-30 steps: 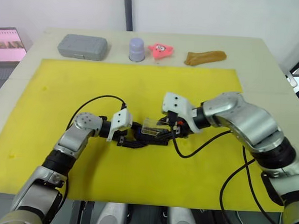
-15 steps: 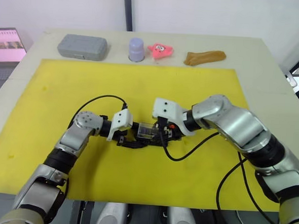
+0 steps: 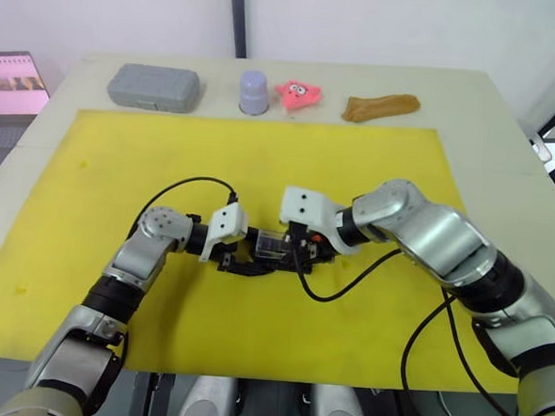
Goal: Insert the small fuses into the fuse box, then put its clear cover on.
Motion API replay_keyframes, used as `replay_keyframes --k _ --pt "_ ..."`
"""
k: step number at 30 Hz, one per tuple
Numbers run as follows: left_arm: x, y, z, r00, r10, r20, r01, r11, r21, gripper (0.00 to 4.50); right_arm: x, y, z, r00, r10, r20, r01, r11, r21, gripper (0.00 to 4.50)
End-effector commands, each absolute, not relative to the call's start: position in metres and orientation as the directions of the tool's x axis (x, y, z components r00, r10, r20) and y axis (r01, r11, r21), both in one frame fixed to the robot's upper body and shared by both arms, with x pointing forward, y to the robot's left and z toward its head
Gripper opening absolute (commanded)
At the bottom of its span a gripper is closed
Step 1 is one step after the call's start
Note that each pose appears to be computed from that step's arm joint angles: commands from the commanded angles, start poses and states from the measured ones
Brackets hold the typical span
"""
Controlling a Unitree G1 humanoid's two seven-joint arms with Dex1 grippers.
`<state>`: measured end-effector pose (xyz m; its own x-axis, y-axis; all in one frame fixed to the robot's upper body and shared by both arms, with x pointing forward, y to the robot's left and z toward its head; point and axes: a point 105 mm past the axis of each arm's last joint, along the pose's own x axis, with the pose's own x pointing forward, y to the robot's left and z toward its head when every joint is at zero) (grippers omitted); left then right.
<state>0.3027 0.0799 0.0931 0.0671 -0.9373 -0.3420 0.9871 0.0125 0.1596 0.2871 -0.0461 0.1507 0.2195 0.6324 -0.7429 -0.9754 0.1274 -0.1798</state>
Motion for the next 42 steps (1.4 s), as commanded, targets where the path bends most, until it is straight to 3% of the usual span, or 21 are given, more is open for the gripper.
replay_keyframes --k 1,4,6,10,17,23,26,29,30,31,33,35,39,42 --pt "0.296 0.073 0.086 0.031 -0.939 -0.343 0.991 -0.016 0.134 2.57 0.285 -0.045 0.153 0.224 0.628 -0.745 -0.974 0.110 -0.200 1.69" --pt "0.296 0.073 0.086 0.030 -0.939 -0.343 0.991 -0.017 0.133 2.57 0.285 -0.045 0.153 0.224 0.627 -0.746 -0.974 0.108 -0.201 1.69" --pt "0.296 0.073 0.086 0.030 -0.939 -0.343 0.991 -0.016 0.132 2.57 0.285 -0.044 0.153 0.223 0.628 -0.746 -0.974 0.107 -0.201 2.77" --pt "0.295 0.073 0.085 0.032 -0.939 -0.343 0.991 -0.014 0.130 2.57 0.285 -0.042 0.158 0.223 0.638 -0.737 -0.973 0.104 -0.204 4.43" --pt "0.295 0.074 0.085 0.034 -0.938 -0.345 0.992 -0.011 0.128 2.57 0.287 -0.044 0.172 0.232 0.659 -0.715 -0.969 0.094 -0.228 4.43" --pt "0.294 0.073 0.084 0.034 -0.939 -0.343 0.992 -0.010 0.126 2.57 0.291 -0.058 0.205 0.265 0.697 -0.666 -0.954 0.089 -0.287 4.43" --pt "0.294 0.073 0.083 0.034 -0.938 -0.344 0.992 -0.011 0.126 2.57 0.282 -0.062 0.222 0.227 0.757 -0.613 -0.960 0.068 -0.272 4.43" --pt "0.294 0.073 0.083 0.033 -0.937 -0.347 0.992 -0.012 0.127 2.57 0.277 -0.060 0.231 0.198 0.859 -0.472 -0.953 0.055 -0.298 4.43" --pt "0.294 0.073 0.082 0.032 -0.937 -0.349 0.992 -0.013 0.128 2.57 0.276 -0.061 0.226 0.185 0.878 -0.442 -0.956 0.056 -0.289 3.87" --pt "0.295 0.073 0.082 0.032 -0.936 -0.349 0.992 -0.014 0.128 2.57 0.276 -0.062 0.219 0.181 0.886 -0.426 -0.961 0.068 -0.266 3.67" --pt "0.295 0.072 0.082 0.030 -0.936 -0.351 0.991 -0.017 0.129 2.57 0.279 -0.062 0.207 0.193 0.896 -0.401 -0.965 0.099 -0.245 2.82" --pt "0.295 0.071 0.082 0.026 -0.935 -0.354 0.991 -0.022 0.130 2.57 0.282 -0.062 0.196 0.207 0.903 -0.377 -0.965 0.124 -0.233 1.78" --pt "0.294 0.072 0.081 0.020 -0.932 -0.361 0.991 -0.030 0.132 2.57 0.282 -0.059 0.192 0.213 0.917 -0.337 -0.966 0.145 -0.215 0.03" --pt "0.293 0.073 0.080 0.017 -0.929 -0.369 0.991 -0.033 0.130 2.57 0.283 -0.057 0.195 0.217 0.926 -0.309 -0.964 0.153 -0.219 0.03"
